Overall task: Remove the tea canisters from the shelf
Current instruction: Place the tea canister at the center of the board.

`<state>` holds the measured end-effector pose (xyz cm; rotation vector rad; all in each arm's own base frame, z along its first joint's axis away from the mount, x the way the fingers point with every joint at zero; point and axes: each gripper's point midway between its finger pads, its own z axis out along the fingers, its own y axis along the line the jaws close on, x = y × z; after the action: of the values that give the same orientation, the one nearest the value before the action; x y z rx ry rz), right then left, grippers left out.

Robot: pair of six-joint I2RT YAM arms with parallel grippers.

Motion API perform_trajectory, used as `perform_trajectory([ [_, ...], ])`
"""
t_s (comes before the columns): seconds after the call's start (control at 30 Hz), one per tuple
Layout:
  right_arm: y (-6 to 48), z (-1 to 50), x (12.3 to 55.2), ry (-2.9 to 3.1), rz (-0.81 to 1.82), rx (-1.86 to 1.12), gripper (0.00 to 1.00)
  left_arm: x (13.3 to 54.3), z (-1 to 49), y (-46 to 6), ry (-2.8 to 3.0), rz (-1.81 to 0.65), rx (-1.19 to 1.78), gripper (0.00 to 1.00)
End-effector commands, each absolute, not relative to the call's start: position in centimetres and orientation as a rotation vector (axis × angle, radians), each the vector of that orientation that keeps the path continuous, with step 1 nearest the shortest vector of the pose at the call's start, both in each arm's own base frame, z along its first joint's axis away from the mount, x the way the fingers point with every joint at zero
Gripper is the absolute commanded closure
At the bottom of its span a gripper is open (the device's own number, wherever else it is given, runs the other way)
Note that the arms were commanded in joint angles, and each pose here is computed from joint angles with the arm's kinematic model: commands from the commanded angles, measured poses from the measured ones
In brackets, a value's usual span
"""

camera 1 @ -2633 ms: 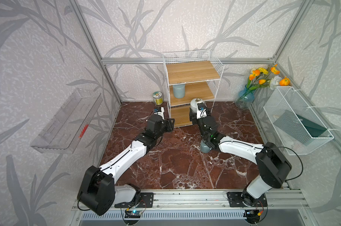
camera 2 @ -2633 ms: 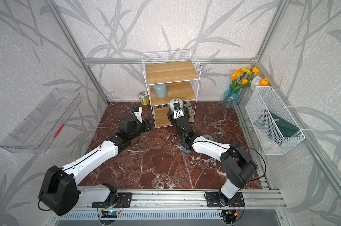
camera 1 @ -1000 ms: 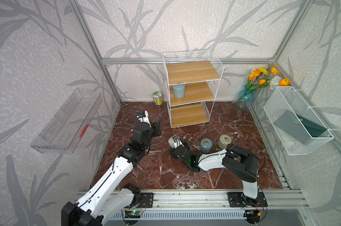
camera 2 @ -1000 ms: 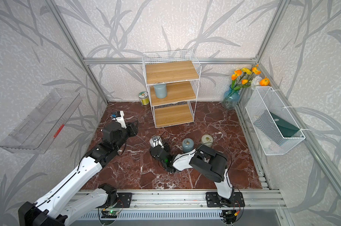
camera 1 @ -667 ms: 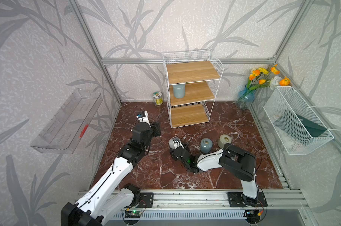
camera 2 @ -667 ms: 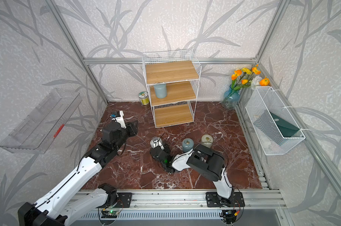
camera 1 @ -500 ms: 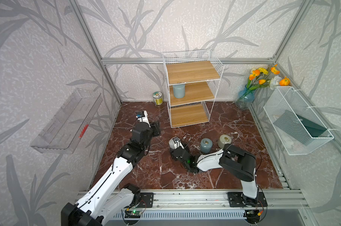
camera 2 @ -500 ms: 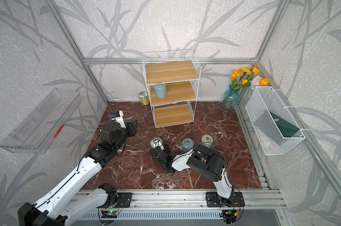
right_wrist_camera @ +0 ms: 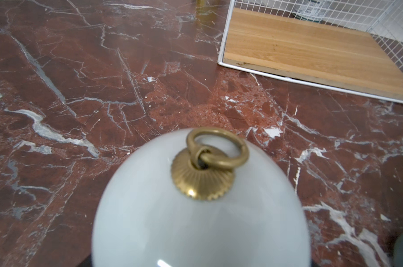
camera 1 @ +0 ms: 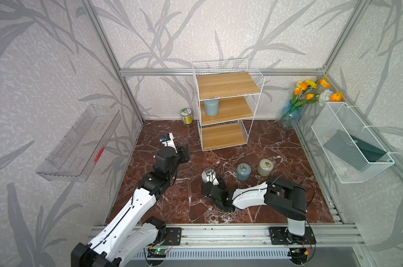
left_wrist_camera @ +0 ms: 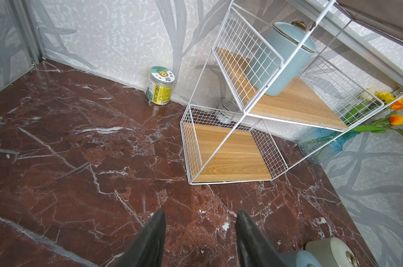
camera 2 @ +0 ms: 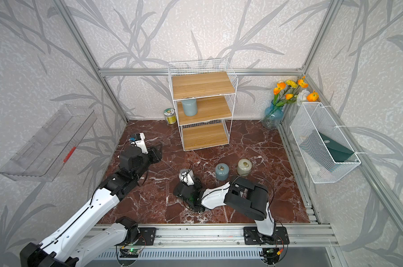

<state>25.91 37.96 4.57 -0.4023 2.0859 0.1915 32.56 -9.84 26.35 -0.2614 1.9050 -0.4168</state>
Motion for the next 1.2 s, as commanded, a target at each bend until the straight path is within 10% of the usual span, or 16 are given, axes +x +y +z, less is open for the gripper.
perform_trajectory([
  [0.0,36.5,3.3,25.0,2.161,0.129,-0.398,0.24,32.1,26.3,-9.5,1.898,-0.432,-0.281,0.49],
  [0.5,35.5,3.3,24.5,2.224,0.037,-0.353,0.11,32.0,25.6,-9.3,1.912,-0.419,-0.288,0.49],
  [1.17,36.6,19.5,25.0,1.876,0.270,-0.396,0.04,33.5,25.7,-9.5,1.900,-0.416,-0.293,0.45],
])
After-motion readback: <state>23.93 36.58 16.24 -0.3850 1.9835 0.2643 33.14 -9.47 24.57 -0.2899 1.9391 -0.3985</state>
